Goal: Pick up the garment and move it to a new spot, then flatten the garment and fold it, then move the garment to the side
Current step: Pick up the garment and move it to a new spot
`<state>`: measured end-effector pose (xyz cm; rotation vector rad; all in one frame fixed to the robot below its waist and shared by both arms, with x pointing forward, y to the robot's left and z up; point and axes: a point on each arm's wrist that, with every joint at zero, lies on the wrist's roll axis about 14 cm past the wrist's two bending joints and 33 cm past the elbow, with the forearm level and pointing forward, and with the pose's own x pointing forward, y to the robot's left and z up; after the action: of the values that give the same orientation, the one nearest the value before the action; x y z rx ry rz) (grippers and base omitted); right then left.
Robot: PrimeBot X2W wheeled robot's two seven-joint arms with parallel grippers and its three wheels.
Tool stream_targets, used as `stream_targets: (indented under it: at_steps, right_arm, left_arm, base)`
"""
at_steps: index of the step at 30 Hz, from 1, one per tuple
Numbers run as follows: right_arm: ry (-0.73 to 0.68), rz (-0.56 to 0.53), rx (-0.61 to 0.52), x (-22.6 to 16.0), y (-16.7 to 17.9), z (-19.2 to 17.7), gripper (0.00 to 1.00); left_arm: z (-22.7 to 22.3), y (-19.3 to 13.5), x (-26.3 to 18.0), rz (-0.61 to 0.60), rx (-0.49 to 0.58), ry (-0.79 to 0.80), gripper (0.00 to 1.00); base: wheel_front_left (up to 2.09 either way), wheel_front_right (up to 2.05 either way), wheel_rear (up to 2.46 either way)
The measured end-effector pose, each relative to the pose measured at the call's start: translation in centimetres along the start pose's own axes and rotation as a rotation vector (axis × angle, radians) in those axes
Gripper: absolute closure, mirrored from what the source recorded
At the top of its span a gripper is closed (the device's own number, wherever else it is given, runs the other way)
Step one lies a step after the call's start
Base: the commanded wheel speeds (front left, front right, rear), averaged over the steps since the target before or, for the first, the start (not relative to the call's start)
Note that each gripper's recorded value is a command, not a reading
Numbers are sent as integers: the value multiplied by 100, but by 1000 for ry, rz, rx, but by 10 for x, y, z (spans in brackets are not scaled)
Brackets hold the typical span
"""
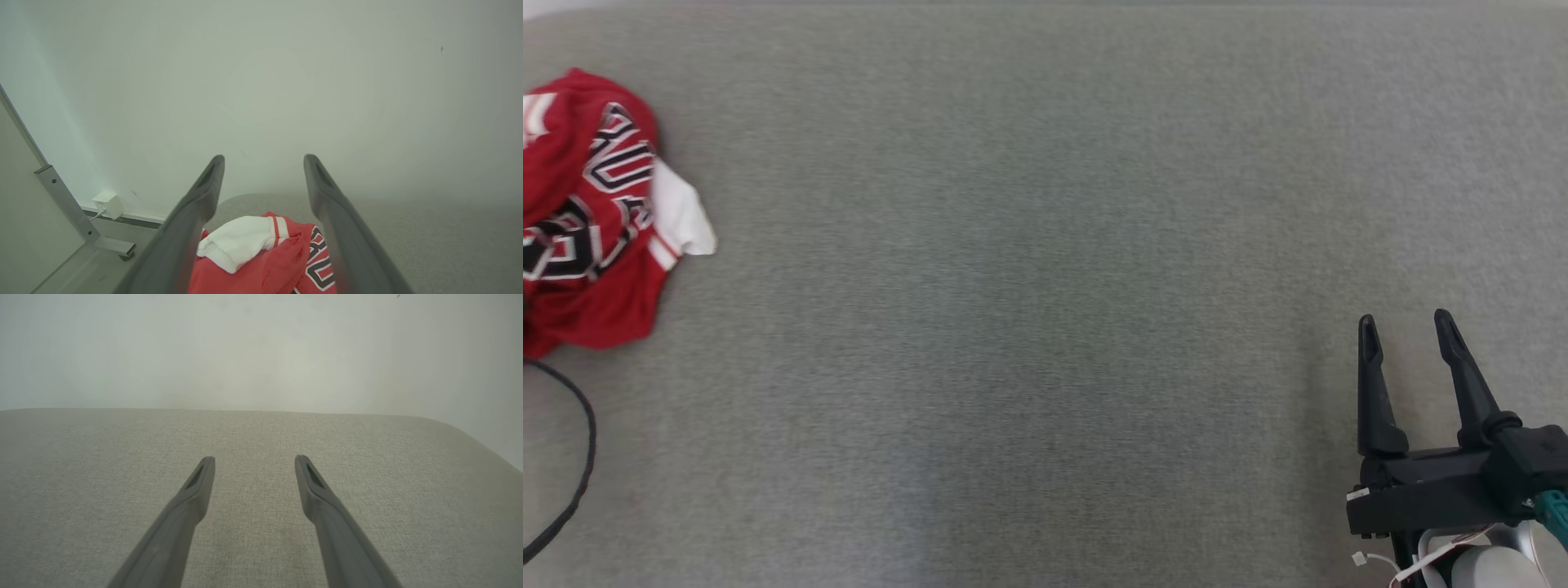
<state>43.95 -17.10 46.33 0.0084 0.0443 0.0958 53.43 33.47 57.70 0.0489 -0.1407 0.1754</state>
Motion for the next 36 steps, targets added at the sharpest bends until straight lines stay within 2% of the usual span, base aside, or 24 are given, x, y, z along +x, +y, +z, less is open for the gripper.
stream_targets:
  at_steps: [7,12,18,22,29,30,31,36]
  right_arm:
    - [41,-66,-18,-8,-24,-13,0]
    - [58,-84,-25,-10,-30,-17,0]
    - [52,-87,-27,-11,-31,-15,0]
    - [50,-85,-26,-12,-30,-13,0]
    - [40,-77,-25,-13,-28,-7,0]
    - [39,-77,-25,-13,-27,-7,0]
    - [37,-78,-25,-14,-28,-6,0]
    - [24,-79,-23,-16,-28,0,0]
  left_arm:
    - [-63,-19,15,-35,12,188,0]
    - [-105,-14,11,-28,35,337,0]
    - [-135,-7,0,-14,24,482,0]
    - [-161,-1,-17,17,5,648,0]
    - [-176,-4,-32,25,-43,773,0]
    - [-177,-3,-34,28,-44,784,33]
    - [-178,-3,-35,34,-47,796,100]
    - [-169,1,-32,56,-39,781,100]
  base:
    - [0,0,0]
    - [0,0,0]
    - [0,0,0]
    - [0,0,0]
    - [0,0,0]
    - [0,0,0]
    - [0,0,0]
    - [0,0,0]
